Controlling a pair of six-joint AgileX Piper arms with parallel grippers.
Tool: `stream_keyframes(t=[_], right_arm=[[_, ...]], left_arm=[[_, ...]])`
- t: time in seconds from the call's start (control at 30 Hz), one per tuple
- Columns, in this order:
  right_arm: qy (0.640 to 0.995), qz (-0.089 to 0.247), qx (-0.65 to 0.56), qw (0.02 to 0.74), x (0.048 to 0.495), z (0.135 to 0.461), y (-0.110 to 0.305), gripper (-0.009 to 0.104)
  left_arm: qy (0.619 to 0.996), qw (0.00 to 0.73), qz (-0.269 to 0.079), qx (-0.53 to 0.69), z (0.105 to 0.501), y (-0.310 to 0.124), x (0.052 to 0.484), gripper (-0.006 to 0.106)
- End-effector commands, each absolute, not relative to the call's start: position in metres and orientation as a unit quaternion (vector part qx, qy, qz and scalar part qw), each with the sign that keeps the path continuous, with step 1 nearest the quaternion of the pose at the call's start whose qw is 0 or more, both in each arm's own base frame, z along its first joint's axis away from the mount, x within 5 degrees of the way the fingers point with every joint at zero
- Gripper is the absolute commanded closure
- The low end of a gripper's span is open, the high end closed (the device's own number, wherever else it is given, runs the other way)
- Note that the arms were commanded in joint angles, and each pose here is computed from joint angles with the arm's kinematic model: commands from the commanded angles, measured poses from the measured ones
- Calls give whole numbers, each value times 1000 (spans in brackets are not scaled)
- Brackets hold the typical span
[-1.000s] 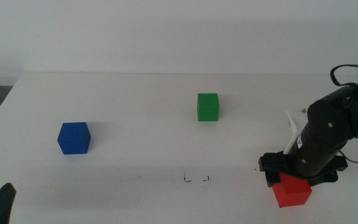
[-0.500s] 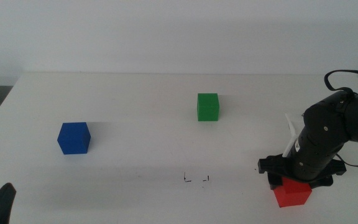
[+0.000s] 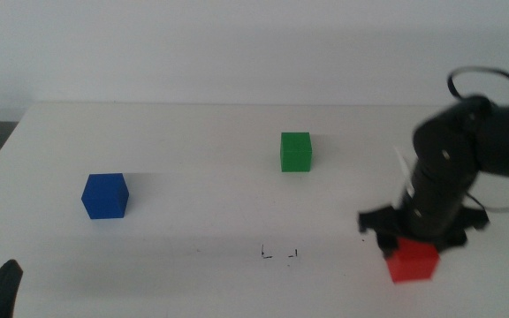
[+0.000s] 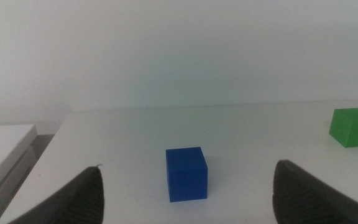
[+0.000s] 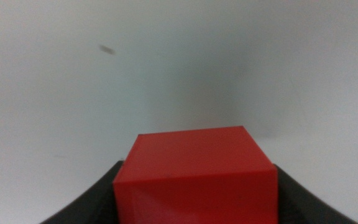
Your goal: Stack red cubes first, then green, then blue cubes in a specific spot.
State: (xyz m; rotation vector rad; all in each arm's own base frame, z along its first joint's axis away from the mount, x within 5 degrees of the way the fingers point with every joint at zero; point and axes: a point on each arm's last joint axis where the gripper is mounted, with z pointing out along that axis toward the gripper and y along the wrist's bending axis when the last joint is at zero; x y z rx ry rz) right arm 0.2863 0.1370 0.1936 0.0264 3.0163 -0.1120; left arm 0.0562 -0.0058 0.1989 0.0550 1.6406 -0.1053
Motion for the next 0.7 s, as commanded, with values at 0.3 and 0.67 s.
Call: stream_keyframes(t=[0.3, 0.67], right_arm=[[992, -37, -31, 115, 315, 253, 208, 82], [992, -2, -49, 120, 331, 239, 286, 82]], left_arm=[[727, 685, -47, 23, 200, -6, 56, 10], [727, 685, -47, 23, 200, -6, 56, 10]])
